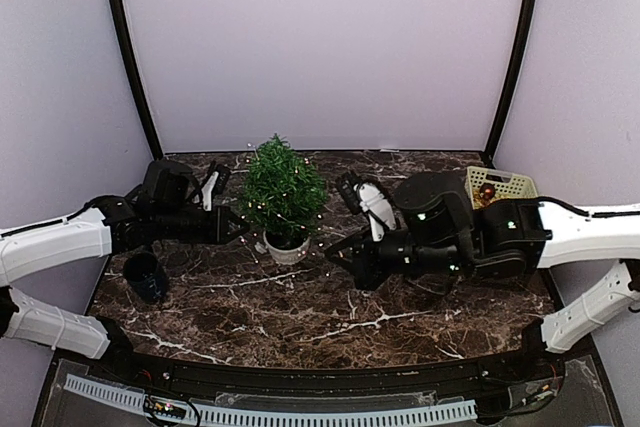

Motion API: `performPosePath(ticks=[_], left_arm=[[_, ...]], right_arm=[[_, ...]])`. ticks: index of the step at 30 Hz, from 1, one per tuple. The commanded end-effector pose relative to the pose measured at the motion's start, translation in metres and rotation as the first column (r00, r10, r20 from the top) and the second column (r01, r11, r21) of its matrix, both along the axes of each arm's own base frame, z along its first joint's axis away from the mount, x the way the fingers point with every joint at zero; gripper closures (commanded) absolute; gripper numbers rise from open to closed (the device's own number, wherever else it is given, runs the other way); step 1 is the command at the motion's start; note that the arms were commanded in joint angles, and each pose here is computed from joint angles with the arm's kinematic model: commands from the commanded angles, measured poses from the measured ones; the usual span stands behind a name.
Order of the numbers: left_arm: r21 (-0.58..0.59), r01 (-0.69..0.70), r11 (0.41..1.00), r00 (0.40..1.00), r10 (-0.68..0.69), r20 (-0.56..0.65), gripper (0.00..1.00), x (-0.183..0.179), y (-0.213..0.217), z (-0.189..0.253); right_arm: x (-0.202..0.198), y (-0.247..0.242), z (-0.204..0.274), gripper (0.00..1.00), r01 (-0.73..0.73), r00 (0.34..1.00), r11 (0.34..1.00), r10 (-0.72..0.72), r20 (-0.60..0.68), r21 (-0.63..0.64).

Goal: Decorate the small christmas tree

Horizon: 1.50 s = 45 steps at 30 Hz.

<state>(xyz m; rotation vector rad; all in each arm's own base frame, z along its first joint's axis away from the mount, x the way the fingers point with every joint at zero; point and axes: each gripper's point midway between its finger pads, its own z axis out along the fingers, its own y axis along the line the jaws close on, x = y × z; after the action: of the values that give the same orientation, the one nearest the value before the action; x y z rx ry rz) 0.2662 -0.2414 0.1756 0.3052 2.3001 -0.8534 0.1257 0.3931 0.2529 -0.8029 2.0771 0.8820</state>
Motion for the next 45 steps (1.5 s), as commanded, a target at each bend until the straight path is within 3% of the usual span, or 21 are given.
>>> performPosePath(ticks=[1,10,22,24,26,30,34,39,42,45], left_arm=[[-0.013,0.017,1.0,1.0,-0.017,0.027,1.0,0.003,-0.001,0.0],[0.002,0.02,1.0,0.999,-0.02,0.028,1.0,0.004,0.003,-0.006],[0.032,0.021,0.999,0.998,-0.023,0.05,0.97,0.011,0.005,-0.011],[0.039,0.015,0.999,0.997,-0.017,0.069,0.9,0.013,0.007,-0.006],[0.042,0.001,0.999,0.995,-0.006,0.101,0.7,0.013,0.011,0.003],[0.051,-0.029,0.998,0.986,0.02,0.164,0.39,0.008,0.024,0.022],[0.077,-0.048,0.996,0.975,0.03,0.219,0.19,-0.003,0.04,0.036],[0.146,-0.015,0.989,0.936,-0.037,0.35,0.1,-0.015,0.053,0.068],[0.133,0.047,0.99,0.906,-0.098,0.411,0.1,-0.021,0.045,0.092],[0.065,0.144,0.987,0.871,-0.158,0.466,0.16,-0.028,0.026,0.12]], right_arm=[[0.008,-0.019,0.059,1.0,0.049,0.993,0.997,-0.055,0.1,0.065],[0.025,-0.031,0.207,1.0,0.063,0.928,0.96,-0.157,0.337,0.273],[0.0,0.023,0.318,1.0,-0.226,0.835,0.874,-0.055,0.548,0.431],[0.001,0.028,0.323,1.0,-0.233,0.826,0.871,-0.058,0.561,0.433],[0.002,0.034,0.324,1.0,-0.234,0.823,0.872,-0.058,0.566,0.43],[0.004,0.035,0.324,1.0,-0.226,0.821,0.874,-0.067,0.567,0.431],[0.012,0.033,0.318,1.0,-0.185,0.825,0.884,-0.098,0.557,0.429],[0.017,0.025,0.318,1.0,-0.146,0.822,0.887,-0.137,0.552,0.438],[0.022,0.018,0.316,1.0,-0.107,0.818,0.893,-0.171,0.55,0.437],[0.026,0.009,0.313,1.0,-0.074,0.816,0.895,-0.199,0.543,0.44]])
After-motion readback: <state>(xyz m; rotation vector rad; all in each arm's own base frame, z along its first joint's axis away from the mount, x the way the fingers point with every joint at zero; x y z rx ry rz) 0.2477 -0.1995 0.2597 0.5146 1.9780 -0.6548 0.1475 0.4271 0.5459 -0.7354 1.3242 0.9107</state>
